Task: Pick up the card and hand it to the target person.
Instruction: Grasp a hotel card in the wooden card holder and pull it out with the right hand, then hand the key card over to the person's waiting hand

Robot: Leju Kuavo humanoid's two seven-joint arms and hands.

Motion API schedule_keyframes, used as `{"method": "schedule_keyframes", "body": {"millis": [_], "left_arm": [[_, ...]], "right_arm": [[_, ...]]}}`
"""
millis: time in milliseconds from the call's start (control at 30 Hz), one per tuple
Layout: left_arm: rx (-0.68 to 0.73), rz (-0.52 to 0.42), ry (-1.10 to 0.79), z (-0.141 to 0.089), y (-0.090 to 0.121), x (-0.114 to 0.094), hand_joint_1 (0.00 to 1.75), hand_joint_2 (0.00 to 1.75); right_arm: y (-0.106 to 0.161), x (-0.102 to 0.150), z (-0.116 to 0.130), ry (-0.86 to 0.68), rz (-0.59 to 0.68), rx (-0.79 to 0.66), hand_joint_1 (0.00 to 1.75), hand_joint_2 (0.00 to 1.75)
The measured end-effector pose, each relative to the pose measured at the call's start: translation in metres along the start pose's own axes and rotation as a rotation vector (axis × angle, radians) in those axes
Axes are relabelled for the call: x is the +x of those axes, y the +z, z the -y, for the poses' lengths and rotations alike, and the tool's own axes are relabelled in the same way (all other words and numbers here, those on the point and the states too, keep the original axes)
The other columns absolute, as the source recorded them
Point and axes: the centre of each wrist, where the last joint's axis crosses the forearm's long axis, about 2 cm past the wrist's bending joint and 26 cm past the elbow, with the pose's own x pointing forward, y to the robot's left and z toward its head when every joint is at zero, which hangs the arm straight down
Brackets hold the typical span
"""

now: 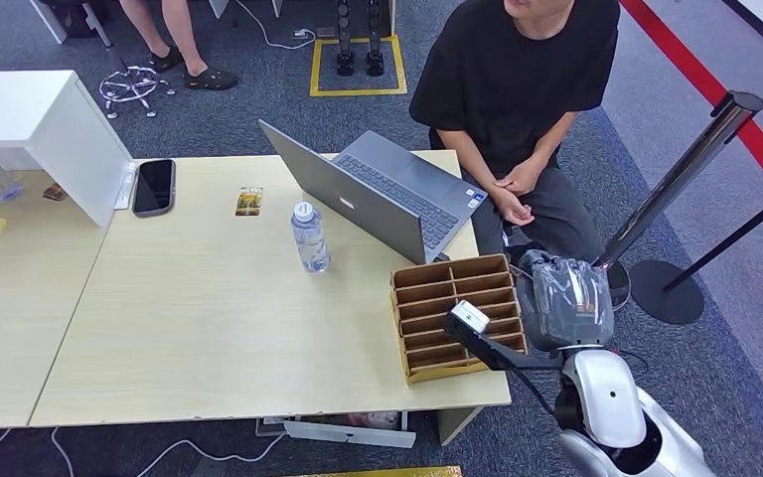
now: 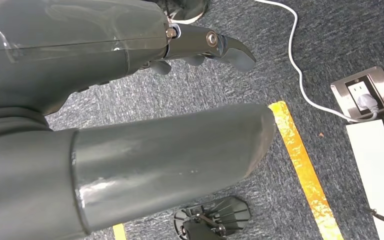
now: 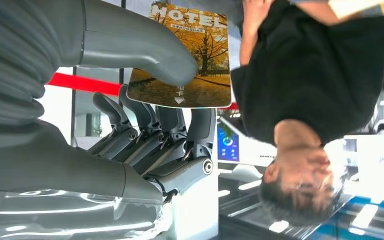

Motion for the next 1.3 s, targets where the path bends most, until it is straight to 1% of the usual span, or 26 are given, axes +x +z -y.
{"method": "schedule_keyframes", "body": {"millis": [267, 467, 600, 767, 933, 1300], "left_arm": [[-0.002, -0.002, -0.002, -0.001, -0.001, 0.002, 0.0, 0.0], [-0.001, -0.006, -0.008, -0.002, -0.002, 0.005, 0.0, 0.0], [-0.003, -0.007, -0.02, -0.003, -0.003, 0.009, 0.0, 0.0], [-0.008, -0.004, -0.031, -0.004, -0.005, 0.014, 0.0, 0.0], [-0.01, 0.002, -0.033, -0.003, -0.005, 0.017, 0.0, 0.0], [-0.012, -0.001, -0.033, -0.002, -0.006, 0.019, 0.0, 0.0]], "right_arm": [[-0.012, -0.017, 0.015, -0.001, -0.029, -0.037, 1.53, 1.75], [-0.023, -0.034, 0.022, -0.003, -0.058, -0.071, 1.54, 1.75], [-0.032, -0.051, 0.022, 0.009, -0.097, -0.105, 1.54, 1.75], [-0.039, -0.067, 0.015, 0.037, -0.144, -0.105, 1.54, 1.75], [-0.043, -0.08, 0.003, 0.049, -0.192, -0.076, 1.53, 1.75], [-0.041, -0.102, -0.028, 0.085, -0.266, 0.021, 1.54, 1.75]]}}
